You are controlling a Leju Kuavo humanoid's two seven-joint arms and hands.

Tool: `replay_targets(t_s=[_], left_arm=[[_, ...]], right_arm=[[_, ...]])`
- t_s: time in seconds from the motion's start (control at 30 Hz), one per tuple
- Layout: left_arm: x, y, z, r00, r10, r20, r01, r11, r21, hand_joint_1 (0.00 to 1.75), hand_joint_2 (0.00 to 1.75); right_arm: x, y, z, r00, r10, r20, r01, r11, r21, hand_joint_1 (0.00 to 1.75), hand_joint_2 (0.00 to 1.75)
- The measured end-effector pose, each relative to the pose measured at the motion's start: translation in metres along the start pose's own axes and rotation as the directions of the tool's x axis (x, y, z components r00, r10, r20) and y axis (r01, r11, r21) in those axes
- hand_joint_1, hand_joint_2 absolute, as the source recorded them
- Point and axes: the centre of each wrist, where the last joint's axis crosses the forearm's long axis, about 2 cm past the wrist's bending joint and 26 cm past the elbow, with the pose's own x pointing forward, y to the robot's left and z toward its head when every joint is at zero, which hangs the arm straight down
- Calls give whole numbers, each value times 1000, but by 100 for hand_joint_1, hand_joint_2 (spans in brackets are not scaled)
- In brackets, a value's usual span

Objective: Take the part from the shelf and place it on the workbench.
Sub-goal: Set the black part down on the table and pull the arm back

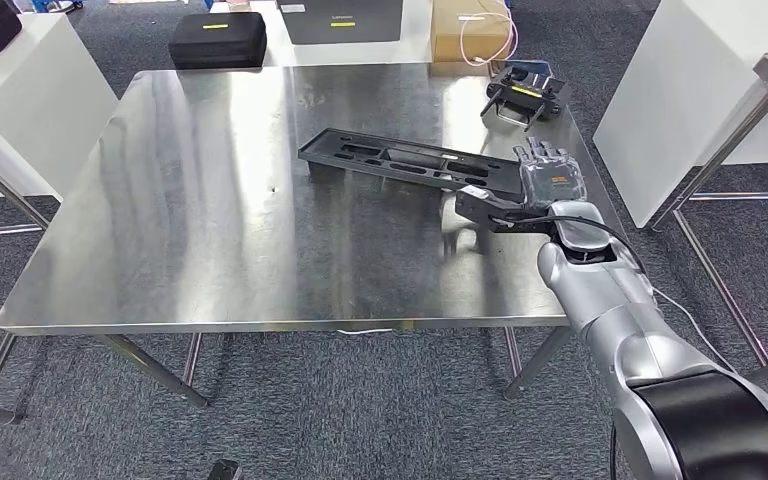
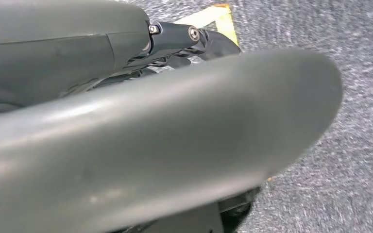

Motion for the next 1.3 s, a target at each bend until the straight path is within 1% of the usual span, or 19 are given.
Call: replay_targets(t_s=[0.2, 0.37, 0.53, 0.67, 0.77, 0.87, 1.0, 1.07, 1.17, 1.3], left_arm=[[1, 0, -1, 1000, -2, 3, 2, 1000, 0, 0, 0], [3, -1, -1, 1000, -4, 6, 4, 1000, -1, 0, 0], [2, -1, -1, 1000, 2, 4, -2, 1000, 2, 0, 0], [1, -3, 0, 1000, 15, 3, -15, 1000, 5, 0, 0], [-1, -3, 1, 1000, 28, 0, -28, 1000, 10, 0, 0], [-3, -3, 2, 999, 37, -5, -37, 999, 15, 0, 0], [-7, -2, 4, 999, 47, -9, -47, 999, 21, 0, 0], [-9, -2, 5, 998, 54, -12, -54, 998, 26, 0, 0], [-10, -2, 5, 998, 64, -12, -63, 997, 32, 0, 0], [-10, -1, 5, 998, 67, -10, -67, 997, 36, 0, 0]], right_arm=[[-2, -3, -1, 1000, 3, -13, -3, 1000, -12, 0, 0], [-8, -3, 0, 999, 2, -52, -3, 1000, -12, 0, 0], [-12, 5, 6, 995, -10, -104, 8, 1000, -18, 0, 0], [-12, 11, 11, 989, -57, -133, 48, 996, -75, 0, 0], [-9, 23, 21, 985, -89, -146, 71, 990, -120, 0, 0], [0, 40, 34, 984, -103, -149, 81, 986, -147, 0, 0], [14, 69, 59, 983, -92, -158, 67, 986, -155, 0, 0], [21, 79, 71, 984, -88, -156, 62, 985, -161, 0, 0], [28, 83, 79, 984, -88, -156, 61, 984, -170, 0, 0], [30, 86, 84, 982, -94, -164, 64, 982, -177, 0, 0]])
